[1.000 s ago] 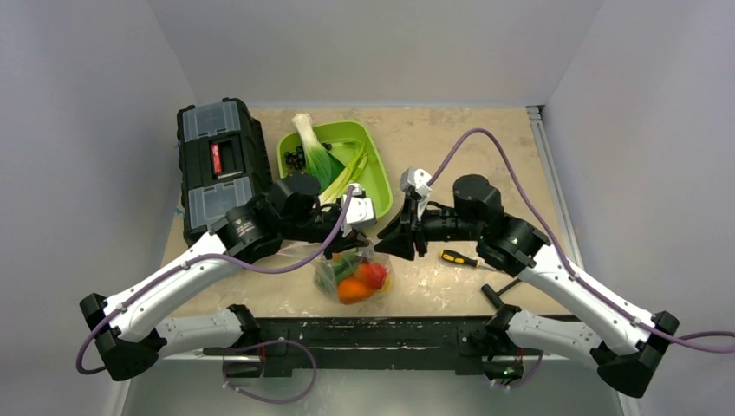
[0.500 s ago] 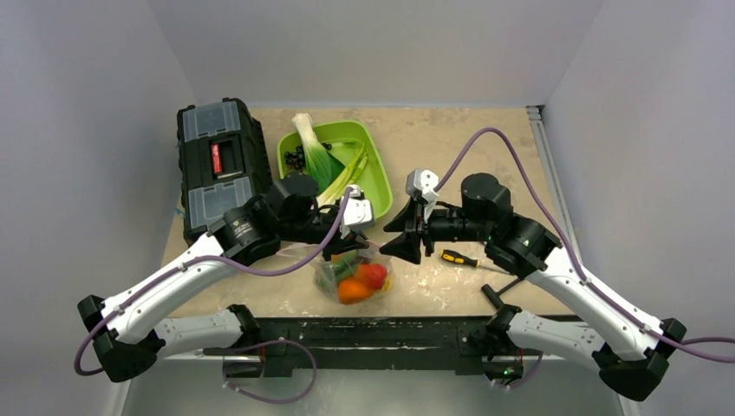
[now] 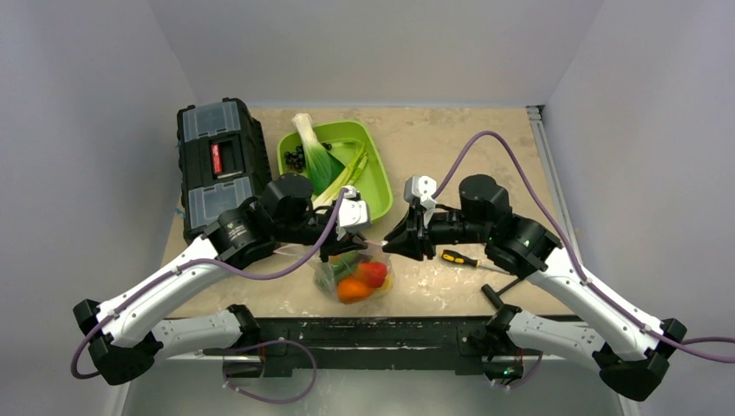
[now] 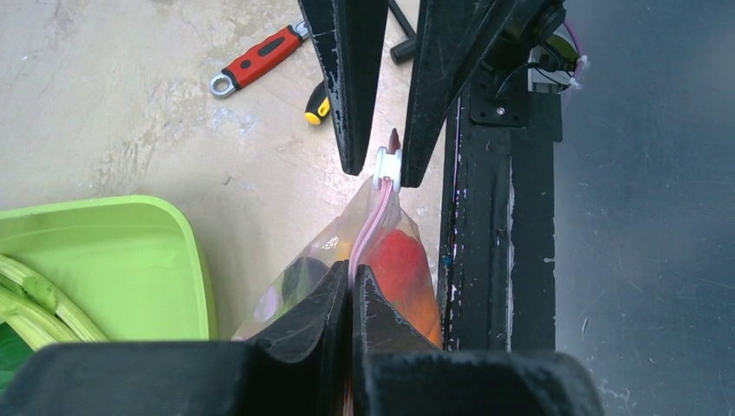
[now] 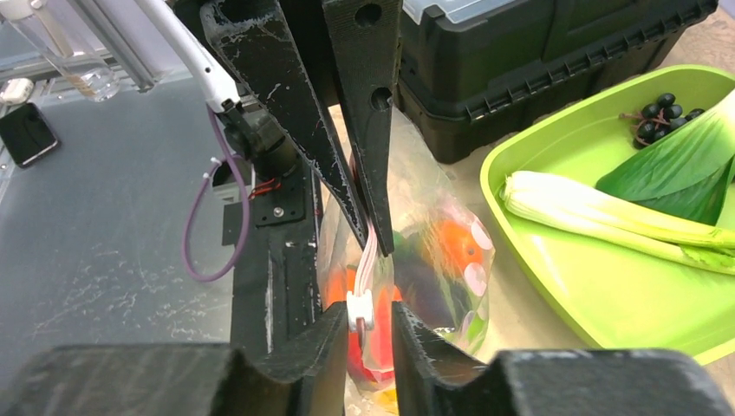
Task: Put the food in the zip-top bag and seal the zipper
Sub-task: Zip the zipper food storage bag at the center of the board.
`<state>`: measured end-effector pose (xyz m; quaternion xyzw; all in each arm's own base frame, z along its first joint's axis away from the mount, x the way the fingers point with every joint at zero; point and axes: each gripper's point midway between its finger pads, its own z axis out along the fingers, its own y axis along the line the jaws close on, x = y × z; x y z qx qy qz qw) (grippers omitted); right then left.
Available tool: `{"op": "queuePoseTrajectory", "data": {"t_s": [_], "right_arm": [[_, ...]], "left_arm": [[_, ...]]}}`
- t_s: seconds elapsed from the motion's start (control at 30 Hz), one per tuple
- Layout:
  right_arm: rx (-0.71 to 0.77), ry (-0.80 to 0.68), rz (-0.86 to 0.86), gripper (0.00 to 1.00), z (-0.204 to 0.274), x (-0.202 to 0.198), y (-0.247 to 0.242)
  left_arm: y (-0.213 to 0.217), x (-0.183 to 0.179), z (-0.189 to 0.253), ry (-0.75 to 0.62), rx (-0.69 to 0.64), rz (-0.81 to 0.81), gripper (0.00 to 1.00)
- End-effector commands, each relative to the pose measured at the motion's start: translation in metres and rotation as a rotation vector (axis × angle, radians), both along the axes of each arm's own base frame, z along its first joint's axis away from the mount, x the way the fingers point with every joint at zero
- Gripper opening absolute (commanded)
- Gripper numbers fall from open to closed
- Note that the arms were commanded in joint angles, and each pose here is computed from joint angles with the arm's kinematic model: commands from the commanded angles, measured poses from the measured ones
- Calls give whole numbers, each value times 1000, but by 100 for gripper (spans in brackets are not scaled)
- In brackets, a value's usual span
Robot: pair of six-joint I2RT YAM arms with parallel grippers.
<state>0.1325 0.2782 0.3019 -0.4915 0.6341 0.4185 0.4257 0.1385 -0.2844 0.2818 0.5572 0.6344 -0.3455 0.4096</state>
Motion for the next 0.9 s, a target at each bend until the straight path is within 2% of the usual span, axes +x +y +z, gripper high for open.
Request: {"op": "queuePoseTrajectory", "data": {"t_s": [0.0,0.07,0.13,0.2,0.23,0.27,0.3,0.33,0.47,0.6,0.67,0.83,0.87], "right_arm": [[52,-51,18,20,23,-1,3],[47,-47,21,13,22,0,5],[40,-44,26,0,21,0,5],[42,-50,30,0,21,-1,4],[44,-52,35,0,21,-2,4],[46,-54,35,0,21,-2,4],[47,-53,35,0,21,-3,4],[47,-54,34,0,21,-3,4],[51,-51,38,0,20,-4,4],[53,-50,40,0,22,-4,4],[52,-49,43,0,22,-4,4],[47,-46,23,1,22,-2,3],[46,-45,14,10,22,-1,2]], "left_arm": [[-4,-8,27,-17,-68,-34,0],[-4,-8,26,-11,-65,-37,0],[-5,-11,26,2,-59,-51,0],[-6,-15,25,25,-51,-77,0],[-6,-17,25,40,-46,-88,9],[-8,-19,25,55,-47,-99,22],[-9,-20,25,73,-51,-108,30],[-11,-21,25,90,-54,-121,33],[-14,-17,23,119,-55,-113,38],[-15,-12,21,127,-50,-92,37],[-16,-10,21,129,-49,-86,33],[-16,-7,19,144,-36,-76,0],[-15,-6,19,143,-36,-72,0]]}}
